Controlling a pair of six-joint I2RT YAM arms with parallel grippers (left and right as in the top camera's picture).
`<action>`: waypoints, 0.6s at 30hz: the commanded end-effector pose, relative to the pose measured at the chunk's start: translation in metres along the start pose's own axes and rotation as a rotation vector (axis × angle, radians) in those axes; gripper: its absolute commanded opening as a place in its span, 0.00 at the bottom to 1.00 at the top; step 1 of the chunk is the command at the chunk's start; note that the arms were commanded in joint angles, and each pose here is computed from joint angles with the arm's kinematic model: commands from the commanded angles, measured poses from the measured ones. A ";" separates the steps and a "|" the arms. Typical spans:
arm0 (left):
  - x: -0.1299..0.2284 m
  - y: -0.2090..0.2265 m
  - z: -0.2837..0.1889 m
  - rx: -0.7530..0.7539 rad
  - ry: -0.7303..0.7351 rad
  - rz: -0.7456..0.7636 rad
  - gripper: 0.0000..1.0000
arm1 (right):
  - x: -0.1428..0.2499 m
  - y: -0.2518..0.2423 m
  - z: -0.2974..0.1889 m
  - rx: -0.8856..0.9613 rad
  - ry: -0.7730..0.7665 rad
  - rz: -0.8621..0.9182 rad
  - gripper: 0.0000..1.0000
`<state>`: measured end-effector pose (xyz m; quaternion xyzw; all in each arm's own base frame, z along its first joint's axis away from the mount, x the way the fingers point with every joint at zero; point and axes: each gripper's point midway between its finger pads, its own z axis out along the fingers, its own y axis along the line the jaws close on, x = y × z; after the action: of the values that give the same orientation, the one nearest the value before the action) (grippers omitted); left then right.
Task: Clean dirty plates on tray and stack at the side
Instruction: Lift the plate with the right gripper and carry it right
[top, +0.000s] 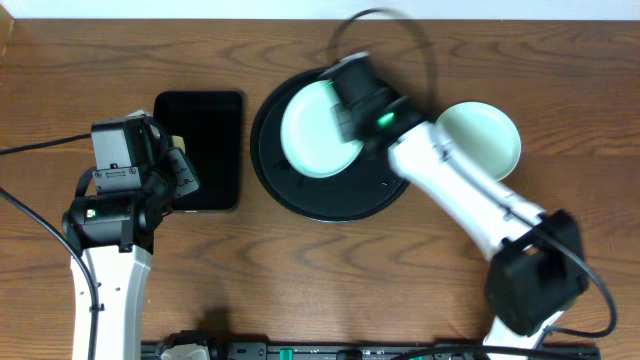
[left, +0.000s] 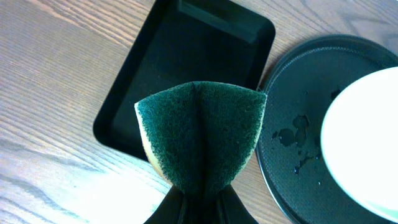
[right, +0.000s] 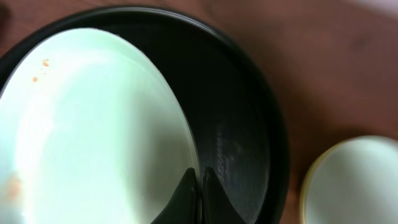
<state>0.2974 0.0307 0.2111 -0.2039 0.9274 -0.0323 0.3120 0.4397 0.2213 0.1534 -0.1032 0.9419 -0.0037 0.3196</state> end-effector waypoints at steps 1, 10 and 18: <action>-0.001 0.002 -0.001 -0.007 -0.003 -0.001 0.08 | 0.003 -0.017 0.004 -0.250 0.117 0.217 0.01; 0.005 0.004 0.021 -0.030 0.064 -0.001 0.08 | 0.066 -0.189 0.007 -0.070 0.341 0.439 0.01; 0.002 0.003 0.030 -0.031 0.067 -0.001 0.08 | 0.103 -0.284 0.003 0.046 0.350 0.644 0.01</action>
<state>0.3126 0.0321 0.1839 -0.2064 0.9388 -0.0280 0.2743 0.4207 -0.0630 0.1154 0.1978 0.9685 0.0503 0.1429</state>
